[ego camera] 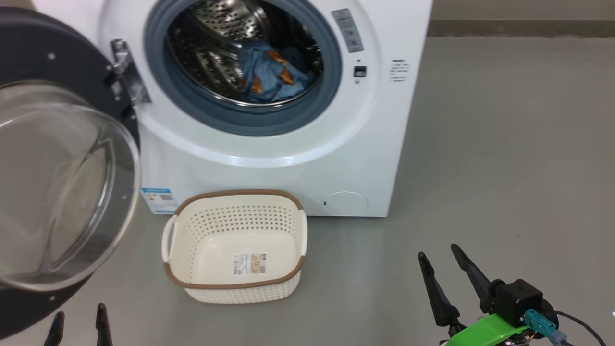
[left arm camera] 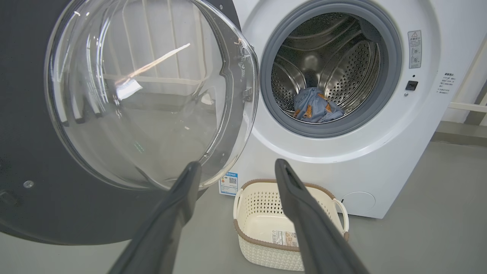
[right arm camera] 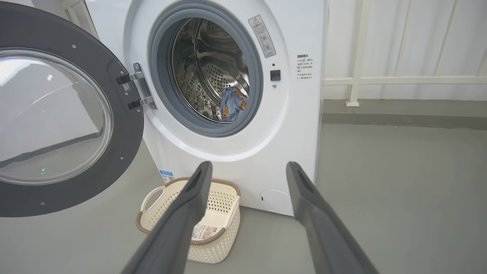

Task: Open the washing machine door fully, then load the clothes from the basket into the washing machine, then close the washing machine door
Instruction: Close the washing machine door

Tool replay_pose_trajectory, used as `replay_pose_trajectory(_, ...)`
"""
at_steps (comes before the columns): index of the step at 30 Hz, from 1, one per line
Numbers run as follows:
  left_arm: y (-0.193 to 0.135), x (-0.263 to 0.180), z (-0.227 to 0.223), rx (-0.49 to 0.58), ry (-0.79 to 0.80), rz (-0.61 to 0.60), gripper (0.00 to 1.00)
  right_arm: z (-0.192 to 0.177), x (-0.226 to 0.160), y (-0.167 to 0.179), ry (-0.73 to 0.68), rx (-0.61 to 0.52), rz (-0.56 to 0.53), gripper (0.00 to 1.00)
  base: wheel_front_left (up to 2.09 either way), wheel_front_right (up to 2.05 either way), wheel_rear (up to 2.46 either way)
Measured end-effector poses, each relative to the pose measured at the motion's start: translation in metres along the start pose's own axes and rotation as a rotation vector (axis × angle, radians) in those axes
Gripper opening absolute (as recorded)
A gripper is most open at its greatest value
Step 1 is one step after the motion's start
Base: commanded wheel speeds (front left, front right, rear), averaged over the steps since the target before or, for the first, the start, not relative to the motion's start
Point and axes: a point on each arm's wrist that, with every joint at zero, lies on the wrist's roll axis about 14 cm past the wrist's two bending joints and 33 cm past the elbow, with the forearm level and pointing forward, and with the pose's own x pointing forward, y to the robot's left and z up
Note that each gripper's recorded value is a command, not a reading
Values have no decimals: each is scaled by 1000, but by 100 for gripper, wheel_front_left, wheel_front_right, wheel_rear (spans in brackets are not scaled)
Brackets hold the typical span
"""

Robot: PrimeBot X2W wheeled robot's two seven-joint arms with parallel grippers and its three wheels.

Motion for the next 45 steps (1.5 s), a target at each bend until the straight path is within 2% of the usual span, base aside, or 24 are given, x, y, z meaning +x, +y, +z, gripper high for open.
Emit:
replay_pose_trajectory(24, 77, -64, 0, -9, -3, 290, 100, -12, 34, 72, 28, 12, 220, 100, 0, 0, 0)
replay_pose_trajectory(45, 115, -106, 5, -35, -20, 487, 100, -38, 52, 131, 92, 41, 394, 100, 0, 0, 0)
